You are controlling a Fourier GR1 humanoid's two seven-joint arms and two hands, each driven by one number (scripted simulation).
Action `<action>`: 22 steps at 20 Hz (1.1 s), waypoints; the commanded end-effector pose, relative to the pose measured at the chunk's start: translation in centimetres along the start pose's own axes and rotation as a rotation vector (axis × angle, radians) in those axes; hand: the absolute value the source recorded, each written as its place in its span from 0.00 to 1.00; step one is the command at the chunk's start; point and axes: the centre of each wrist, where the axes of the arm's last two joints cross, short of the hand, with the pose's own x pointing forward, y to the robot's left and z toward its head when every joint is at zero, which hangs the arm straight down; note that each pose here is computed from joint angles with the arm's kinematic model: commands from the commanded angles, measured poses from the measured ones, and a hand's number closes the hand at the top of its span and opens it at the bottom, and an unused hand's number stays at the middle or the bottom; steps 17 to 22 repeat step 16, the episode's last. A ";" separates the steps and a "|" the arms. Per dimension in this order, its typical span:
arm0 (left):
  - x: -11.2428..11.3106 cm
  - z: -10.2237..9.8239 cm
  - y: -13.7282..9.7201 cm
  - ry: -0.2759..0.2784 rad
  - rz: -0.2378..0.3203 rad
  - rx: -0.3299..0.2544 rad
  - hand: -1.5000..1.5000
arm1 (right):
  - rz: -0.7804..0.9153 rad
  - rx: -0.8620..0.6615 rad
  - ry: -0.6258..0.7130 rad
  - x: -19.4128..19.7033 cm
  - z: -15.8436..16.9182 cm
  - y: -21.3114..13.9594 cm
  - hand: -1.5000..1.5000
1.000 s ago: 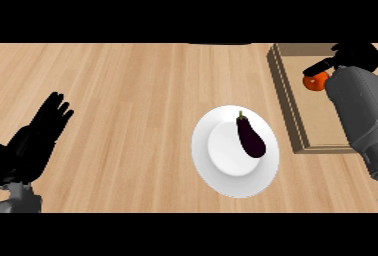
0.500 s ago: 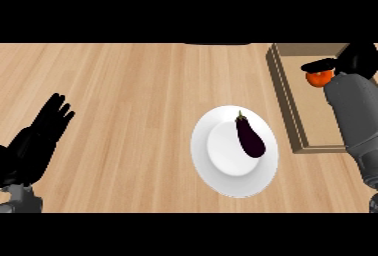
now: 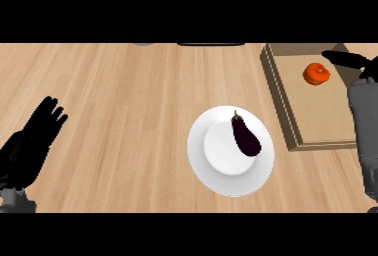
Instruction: Pick the squash from the plate and place it in the cardboard box
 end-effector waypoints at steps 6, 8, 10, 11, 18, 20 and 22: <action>0.3 1.5 2.1 -0.006 -0.006 0.015 0.50 | -0.121 -0.006 0.001 -4.4 0.8 -6.9 0.00; -0.4 1.2 0.7 0.003 -0.002 0.026 0.50 | -0.083 0.030 0.017 -4.3 1.6 -8.5 0.00; -0.5 -0.1 0.9 0.008 0.001 -0.005 0.50 | -0.125 0.031 -0.021 -6.8 1.8 -10.8 0.00; -0.6 0.0 1.0 -0.018 0.000 -0.002 0.50 | -0.117 0.018 -0.019 -6.0 1.2 -11.9 0.00; -0.7 -0.5 -0.3 0.004 -0.025 -0.009 0.50 | -0.084 0.026 -0.034 -8.1 0.9 -15.2 0.00; -0.7 -0.5 -0.3 0.004 -0.025 -0.009 0.50 | -0.084 0.026 -0.034 -8.1 0.9 -15.2 0.00; -0.7 -0.5 -0.3 0.004 -0.025 -0.009 0.50 | -0.084 0.026 -0.034 -8.1 0.9 -15.2 0.00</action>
